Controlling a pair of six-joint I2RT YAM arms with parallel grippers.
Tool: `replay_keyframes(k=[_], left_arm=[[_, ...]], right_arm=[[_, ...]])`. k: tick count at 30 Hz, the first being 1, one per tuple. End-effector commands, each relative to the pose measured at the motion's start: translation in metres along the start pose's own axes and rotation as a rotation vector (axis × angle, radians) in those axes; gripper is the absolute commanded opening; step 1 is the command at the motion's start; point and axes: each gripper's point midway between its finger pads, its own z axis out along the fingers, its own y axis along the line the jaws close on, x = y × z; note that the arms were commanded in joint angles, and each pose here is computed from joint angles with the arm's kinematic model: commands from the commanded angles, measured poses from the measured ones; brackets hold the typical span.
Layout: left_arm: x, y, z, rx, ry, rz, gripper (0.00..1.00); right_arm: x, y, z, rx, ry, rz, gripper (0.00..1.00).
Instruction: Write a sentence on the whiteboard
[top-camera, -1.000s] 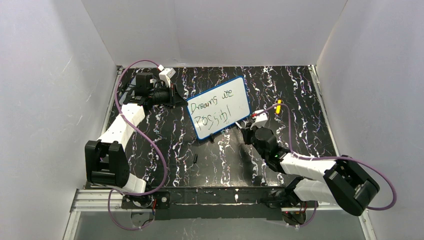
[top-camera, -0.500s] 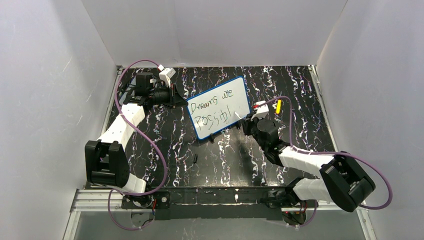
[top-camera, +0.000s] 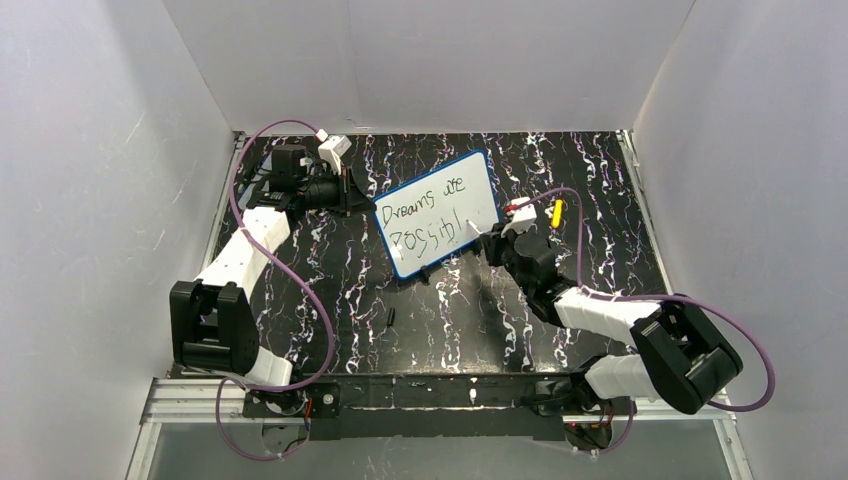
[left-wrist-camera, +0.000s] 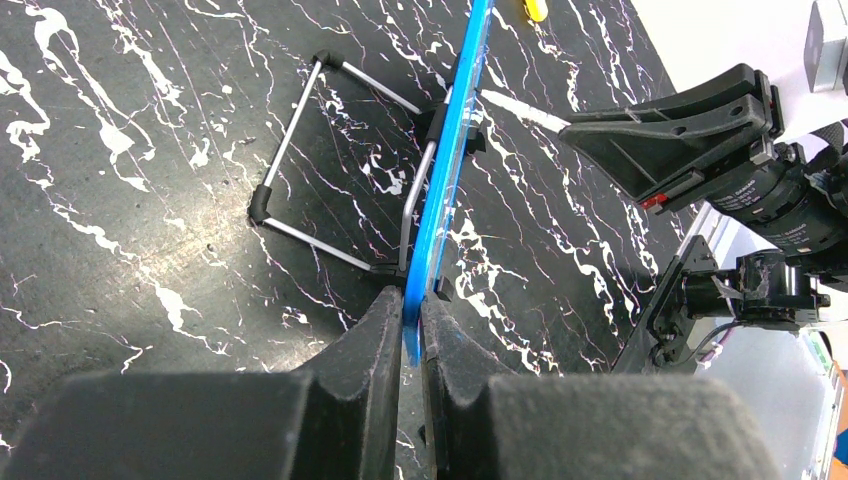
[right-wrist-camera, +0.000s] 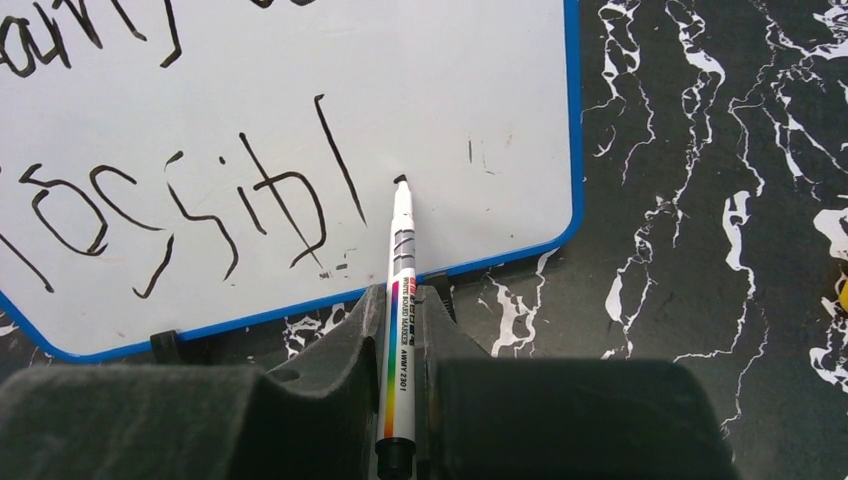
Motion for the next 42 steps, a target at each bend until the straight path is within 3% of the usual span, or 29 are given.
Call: replay_keyframes(k=[1, 14, 42], left_arm=[[-0.005, -0.016, -0.007, 0.035, -0.019, 0.019, 0.0], [-0.006, -0.017, -0.008, 0.037, -0.021, 0.019, 0.0], [-0.005, -0.017, -0.008, 0.04, -0.019, 0.017, 0.0]], right_arm=[[-0.036, 0.0, 0.007, 0.01, -0.098, 0.001, 0.01], [-0.053, 0.008, 0.01, -0.024, -0.127, -0.004, 0.01], [0.011, 0.002, -0.003, -0.031, 0.017, 0.046, 0.01]])
